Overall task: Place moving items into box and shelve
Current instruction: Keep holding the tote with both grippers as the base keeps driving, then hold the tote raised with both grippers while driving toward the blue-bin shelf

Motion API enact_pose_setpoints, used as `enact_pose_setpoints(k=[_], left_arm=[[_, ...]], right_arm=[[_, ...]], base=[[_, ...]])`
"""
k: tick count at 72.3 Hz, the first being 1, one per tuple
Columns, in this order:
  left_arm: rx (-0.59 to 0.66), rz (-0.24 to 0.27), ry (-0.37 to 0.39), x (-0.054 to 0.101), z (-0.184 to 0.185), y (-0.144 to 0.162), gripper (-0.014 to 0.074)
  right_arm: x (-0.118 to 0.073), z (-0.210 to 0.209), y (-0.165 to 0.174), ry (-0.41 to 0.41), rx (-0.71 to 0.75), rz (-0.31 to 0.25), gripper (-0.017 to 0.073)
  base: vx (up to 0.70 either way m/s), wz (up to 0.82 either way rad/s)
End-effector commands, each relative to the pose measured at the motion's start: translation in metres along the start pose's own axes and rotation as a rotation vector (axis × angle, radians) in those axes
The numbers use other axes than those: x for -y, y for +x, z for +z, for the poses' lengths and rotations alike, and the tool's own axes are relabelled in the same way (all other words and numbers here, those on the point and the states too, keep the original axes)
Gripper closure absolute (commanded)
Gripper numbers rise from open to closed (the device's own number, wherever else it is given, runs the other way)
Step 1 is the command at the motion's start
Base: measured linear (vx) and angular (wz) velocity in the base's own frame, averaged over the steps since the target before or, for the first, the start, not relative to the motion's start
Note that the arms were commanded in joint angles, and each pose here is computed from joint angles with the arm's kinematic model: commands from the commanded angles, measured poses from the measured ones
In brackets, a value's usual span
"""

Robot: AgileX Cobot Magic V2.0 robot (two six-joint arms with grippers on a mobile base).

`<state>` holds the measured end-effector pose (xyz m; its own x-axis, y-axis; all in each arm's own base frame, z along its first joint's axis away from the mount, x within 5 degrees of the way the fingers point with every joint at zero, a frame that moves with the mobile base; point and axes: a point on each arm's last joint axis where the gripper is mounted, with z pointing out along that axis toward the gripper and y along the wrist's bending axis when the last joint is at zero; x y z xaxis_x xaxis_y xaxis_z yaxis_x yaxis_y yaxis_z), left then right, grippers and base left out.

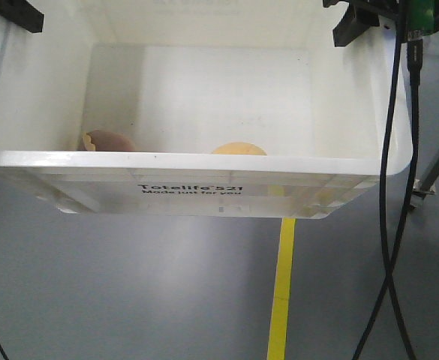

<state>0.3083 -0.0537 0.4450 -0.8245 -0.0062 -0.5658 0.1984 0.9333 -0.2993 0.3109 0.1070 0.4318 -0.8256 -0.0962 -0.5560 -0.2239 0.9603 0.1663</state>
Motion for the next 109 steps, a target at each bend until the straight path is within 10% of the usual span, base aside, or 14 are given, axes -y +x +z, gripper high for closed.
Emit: enact_pose_setpoints(k=[1, 109], left_arm=[[0.142, -0.012, 0.403, 0.0562, -0.0393, -0.0019, 0.0594], [0.141, -0.012, 0.402, 0.0560, -0.0389, -0.0020, 0.0594]], right_arm=[[-0.0365, -0.0348, 0.0041, -0.295, 0.045, 0.017, 0.0564], [-0.0363, -0.0347, 0.0041, -0.294, 0.045, 0.017, 0.0564]], base=[[0.58, -0.06], [0.59, -0.10]])
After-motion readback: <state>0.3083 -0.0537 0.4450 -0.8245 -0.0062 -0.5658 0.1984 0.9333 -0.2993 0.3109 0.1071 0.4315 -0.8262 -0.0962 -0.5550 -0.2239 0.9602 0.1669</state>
